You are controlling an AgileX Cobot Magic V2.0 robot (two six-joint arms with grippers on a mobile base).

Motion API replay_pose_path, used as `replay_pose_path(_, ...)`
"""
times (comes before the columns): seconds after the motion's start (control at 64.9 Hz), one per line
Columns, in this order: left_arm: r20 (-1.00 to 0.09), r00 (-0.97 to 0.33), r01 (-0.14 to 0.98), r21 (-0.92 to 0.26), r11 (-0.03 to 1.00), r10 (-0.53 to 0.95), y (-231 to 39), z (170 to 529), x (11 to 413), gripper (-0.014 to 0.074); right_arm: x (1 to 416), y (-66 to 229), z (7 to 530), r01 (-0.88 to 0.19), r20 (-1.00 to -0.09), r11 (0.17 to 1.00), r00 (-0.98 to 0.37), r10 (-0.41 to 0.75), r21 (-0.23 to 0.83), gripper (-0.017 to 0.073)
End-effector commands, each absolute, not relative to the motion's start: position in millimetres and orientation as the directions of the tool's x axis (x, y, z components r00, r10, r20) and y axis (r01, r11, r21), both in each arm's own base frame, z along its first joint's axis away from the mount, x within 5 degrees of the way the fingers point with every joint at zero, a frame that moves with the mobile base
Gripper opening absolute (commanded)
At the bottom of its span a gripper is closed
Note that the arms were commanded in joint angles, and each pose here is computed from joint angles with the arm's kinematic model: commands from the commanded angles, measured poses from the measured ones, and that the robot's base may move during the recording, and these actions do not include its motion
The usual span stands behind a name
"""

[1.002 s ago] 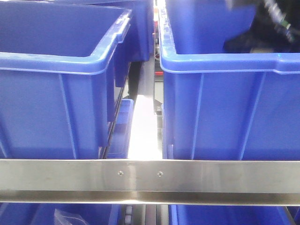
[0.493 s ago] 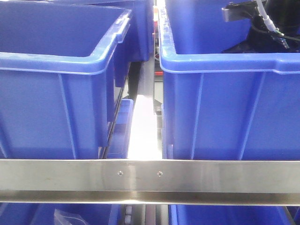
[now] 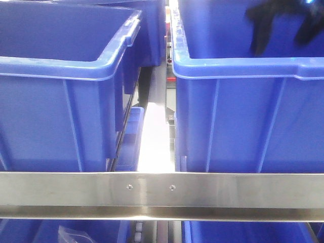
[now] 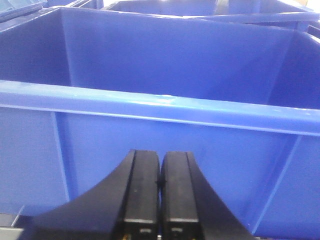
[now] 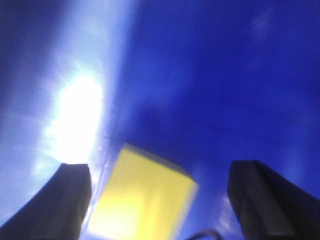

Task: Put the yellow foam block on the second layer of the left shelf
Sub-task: 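Extend the right gripper over the blue bin and lower the cube, then open the right gripper to drop the cube into the bin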

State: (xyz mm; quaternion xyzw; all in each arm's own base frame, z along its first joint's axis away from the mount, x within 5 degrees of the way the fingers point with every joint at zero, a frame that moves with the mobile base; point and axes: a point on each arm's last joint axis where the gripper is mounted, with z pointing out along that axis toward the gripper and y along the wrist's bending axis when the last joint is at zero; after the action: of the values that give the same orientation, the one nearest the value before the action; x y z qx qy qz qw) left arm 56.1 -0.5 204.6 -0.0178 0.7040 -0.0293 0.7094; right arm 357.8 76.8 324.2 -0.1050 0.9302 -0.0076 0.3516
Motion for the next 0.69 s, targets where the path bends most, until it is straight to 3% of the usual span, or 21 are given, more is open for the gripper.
replay_pose_path(0.0,-0.996,0.059,0.034,-0.072,0.997,-0.074,-1.7,203.3,57.6,0.0136,335.9,70.5,370.8,-0.184,-0.755,0.977,-0.625,-0.199,-0.106,0.0508)
replay_pose_path(0.139,-0.996,0.059,0.034,-0.072,0.997,-0.074,-1.7,203.3,57.6,0.0136,303.6,62.8,381.3,-0.182,-0.779,0.978,-0.597,-0.193,-0.104,0.0261)
replay_pose_path(0.308,-0.996,0.059,0.034,-0.072,0.997,-0.074,-1.7,203.3,57.6,0.0136,258.7,53.6,373.5,-0.189,-0.813,0.978,-0.552,-0.182,-0.090,0.0087)
replay_pose_path(0.678,-0.996,0.059,0.034,-0.072,0.997,-0.074,-1.7,203.3,57.6,0.0136,154.7,31.9,330.3,-0.202,-0.905,0.977,-0.402,-0.143,-0.064,0.0057)
